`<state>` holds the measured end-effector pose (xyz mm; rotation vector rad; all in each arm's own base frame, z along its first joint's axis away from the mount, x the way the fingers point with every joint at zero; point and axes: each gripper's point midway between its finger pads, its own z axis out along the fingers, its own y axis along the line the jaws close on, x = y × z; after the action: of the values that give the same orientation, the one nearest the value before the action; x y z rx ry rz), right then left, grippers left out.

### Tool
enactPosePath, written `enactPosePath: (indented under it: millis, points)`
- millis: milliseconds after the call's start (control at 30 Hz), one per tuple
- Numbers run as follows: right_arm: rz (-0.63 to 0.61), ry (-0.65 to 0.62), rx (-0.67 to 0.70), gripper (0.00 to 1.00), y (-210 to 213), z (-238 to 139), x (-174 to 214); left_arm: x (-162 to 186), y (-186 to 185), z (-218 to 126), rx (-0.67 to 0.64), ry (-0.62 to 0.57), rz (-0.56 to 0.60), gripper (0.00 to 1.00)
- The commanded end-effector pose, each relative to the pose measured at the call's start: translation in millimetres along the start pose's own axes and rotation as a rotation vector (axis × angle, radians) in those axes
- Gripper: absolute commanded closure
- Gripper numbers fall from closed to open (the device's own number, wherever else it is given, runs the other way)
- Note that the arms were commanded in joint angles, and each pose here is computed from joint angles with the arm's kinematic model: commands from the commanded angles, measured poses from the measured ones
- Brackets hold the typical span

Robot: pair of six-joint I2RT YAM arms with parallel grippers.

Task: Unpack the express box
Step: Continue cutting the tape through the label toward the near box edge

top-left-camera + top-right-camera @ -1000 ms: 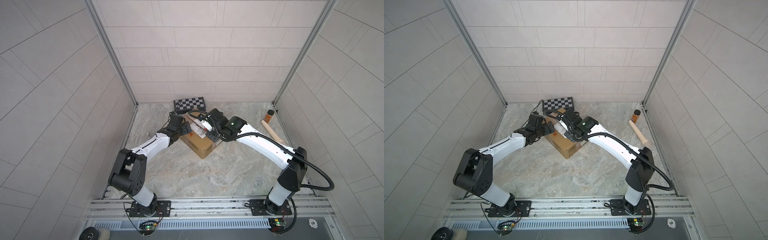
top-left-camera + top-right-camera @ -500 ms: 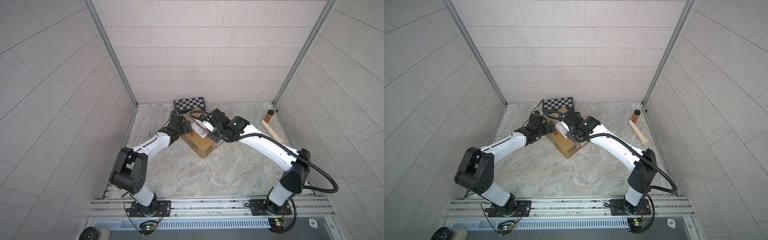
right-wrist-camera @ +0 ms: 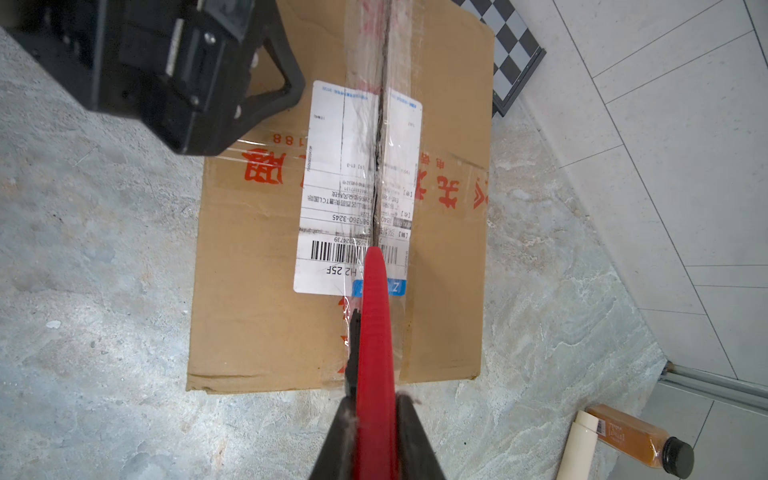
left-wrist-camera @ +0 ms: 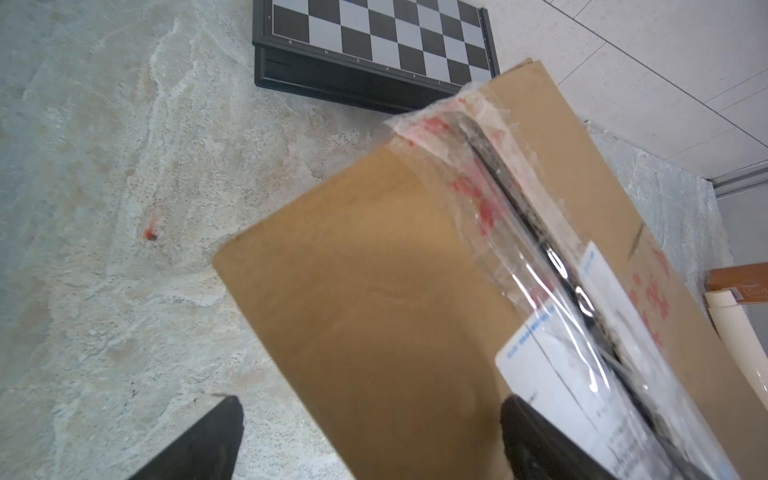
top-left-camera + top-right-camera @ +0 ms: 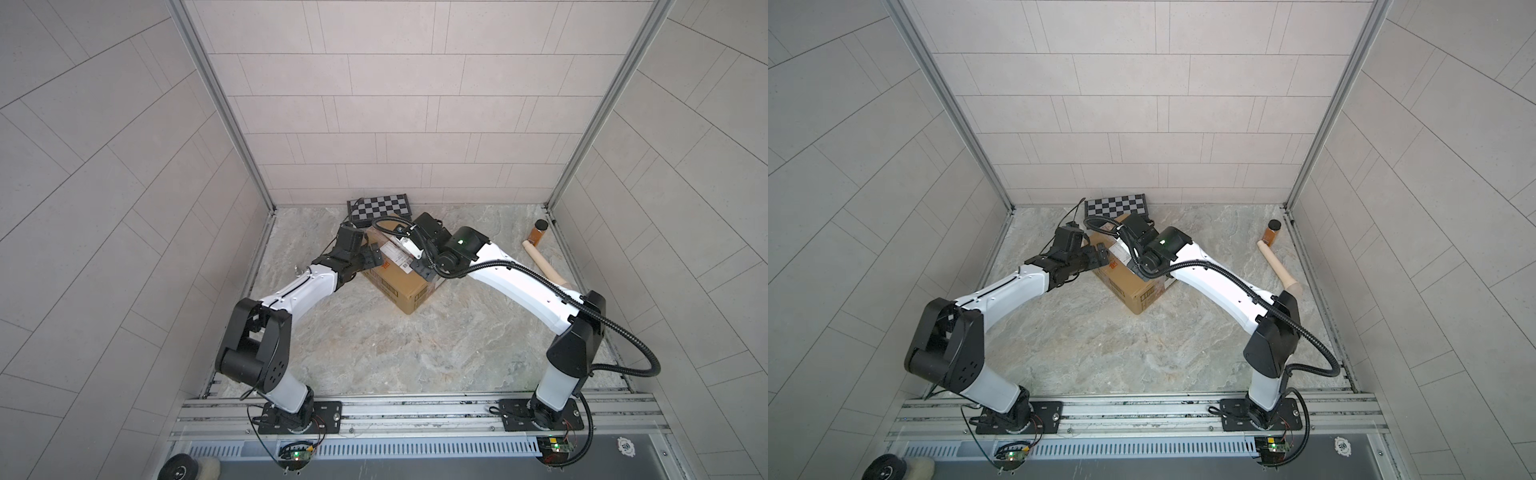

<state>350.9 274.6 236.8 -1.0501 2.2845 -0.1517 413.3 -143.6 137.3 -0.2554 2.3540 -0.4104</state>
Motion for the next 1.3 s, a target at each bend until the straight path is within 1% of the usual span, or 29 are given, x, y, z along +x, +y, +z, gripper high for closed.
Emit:
enactPosePath:
  millis: [0, 200, 300, 400, 533, 667, 767, 1000, 1267]
  points:
    - [0.005, 0.018, 0.013, 1.00, -3, -1, 3, -9, -10, -24, 0.045, -0.015, 0.003, 0.00]
    - [0.019, 0.006, -0.030, 1.00, 5, -5, 5, -8, -25, -40, 0.097, -0.038, -0.023, 0.00]
    - [0.041, -0.017, -0.085, 1.00, 14, -11, 1, 2, -29, -35, 0.066, -0.021, -0.024, 0.00]
    - [0.059, -0.042, -0.119, 1.00, 22, -21, -3, 14, -21, -22, 0.021, 0.026, -0.057, 0.00]
    - [0.066, -0.033, -0.119, 1.00, 25, -32, 2, 24, -16, -12, -0.024, 0.055, -0.044, 0.00]
    - [0.055, 0.010, -0.077, 1.00, 20, -35, 15, 31, -1, -6, -0.125, 0.087, 0.010, 0.01]
    - [0.043, 0.042, -0.047, 1.00, 15, -37, 24, 37, 7, -2, -0.162, 0.104, 0.030, 0.01]
    - [0.016, 0.090, -0.032, 1.00, 15, -38, 36, 46, 14, 4, -0.183, 0.120, 0.039, 0.01]
    - [-0.005, 0.092, -0.005, 1.00, 19, -18, 28, 45, 9, 5, -0.158, 0.113, 0.038, 0.01]
